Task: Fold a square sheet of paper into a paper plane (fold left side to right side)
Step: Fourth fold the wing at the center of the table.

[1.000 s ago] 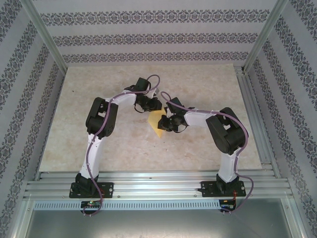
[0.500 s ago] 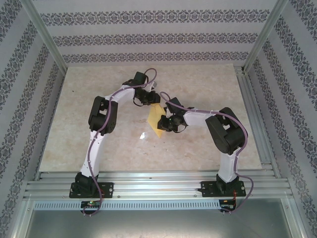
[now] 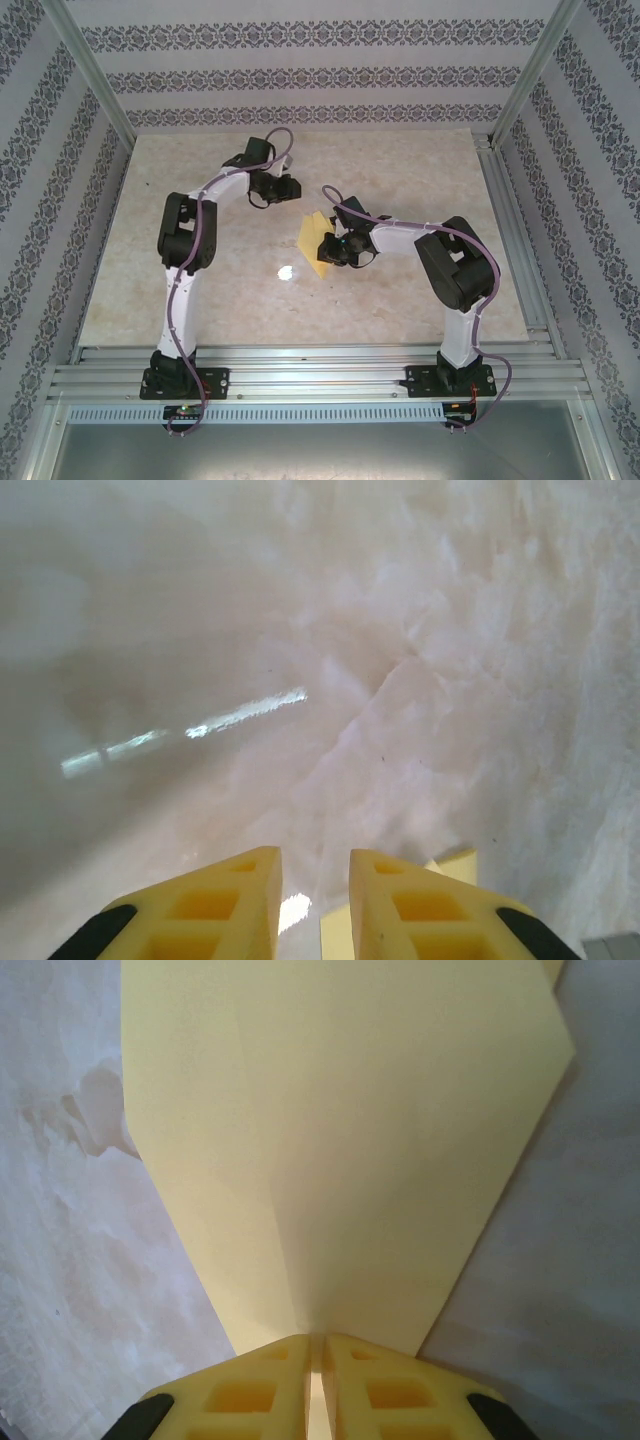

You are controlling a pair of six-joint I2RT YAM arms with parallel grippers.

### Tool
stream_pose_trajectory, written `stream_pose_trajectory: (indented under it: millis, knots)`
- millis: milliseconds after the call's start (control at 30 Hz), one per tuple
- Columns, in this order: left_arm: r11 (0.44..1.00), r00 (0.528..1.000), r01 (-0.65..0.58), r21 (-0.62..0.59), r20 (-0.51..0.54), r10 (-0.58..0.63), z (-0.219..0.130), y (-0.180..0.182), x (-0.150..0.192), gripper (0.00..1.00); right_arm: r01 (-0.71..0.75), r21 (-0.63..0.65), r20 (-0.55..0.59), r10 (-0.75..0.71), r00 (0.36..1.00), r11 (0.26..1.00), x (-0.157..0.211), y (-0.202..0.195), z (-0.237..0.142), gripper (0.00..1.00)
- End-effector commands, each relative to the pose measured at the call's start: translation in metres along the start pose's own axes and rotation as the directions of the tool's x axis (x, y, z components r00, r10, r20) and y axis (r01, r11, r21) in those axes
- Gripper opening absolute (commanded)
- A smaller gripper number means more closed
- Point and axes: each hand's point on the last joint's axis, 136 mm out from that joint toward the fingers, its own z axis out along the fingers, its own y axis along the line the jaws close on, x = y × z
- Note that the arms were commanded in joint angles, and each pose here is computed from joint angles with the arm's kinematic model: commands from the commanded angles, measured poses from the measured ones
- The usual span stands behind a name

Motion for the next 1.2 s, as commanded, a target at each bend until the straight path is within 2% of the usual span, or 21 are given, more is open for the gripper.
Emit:
stream_pose_trajectory:
  millis: [0,133,233,367,700,933,1167]
  knots:
    - [0.991,0.982,-0.126,0.036,0.144,0.12,-0.046,-0.036,-0.017,0.24,-0.036,0.155,-0.147,0.059,0.987,0.987,0.046,-0.042,0.017,0.14]
    - [0.979,0.99,-0.097,0.177,0.115,0.077,-0.043,-0.055,0.02,0.19,-0.032,0.157,-0.146,0.056,0.988,0.987,0.044,-0.042,0.017,0.14]
    - [0.977,0.995,-0.094,0.192,0.053,0.085,-0.026,-0.064,0.055,0.18,-0.033,0.158,-0.151,0.057,0.987,0.987,0.046,-0.042,0.019,0.14]
    - [0.978,0.997,-0.071,0.197,0.017,0.069,-0.003,-0.069,0.079,0.17,-0.033,0.16,-0.155,0.058,0.986,0.987,0.046,-0.043,0.021,0.14]
    - [0.972,0.996,-0.063,0.225,-0.054,0.077,0.033,-0.084,0.107,0.15,-0.026,0.158,-0.16,0.051,0.986,0.987,0.047,-0.041,0.023,0.14]
    - [0.979,0.994,-0.026,0.204,-0.099,0.047,0.054,-0.07,0.123,0.15,-0.022,0.164,-0.168,0.05,0.985,0.986,0.048,-0.042,0.025,0.14]
    - [0.992,0.991,-0.063,0.113,-0.11,0.076,0.068,-0.051,0.113,0.16,-0.014,0.178,-0.178,0.047,0.983,0.984,0.051,-0.044,0.027,0.14]
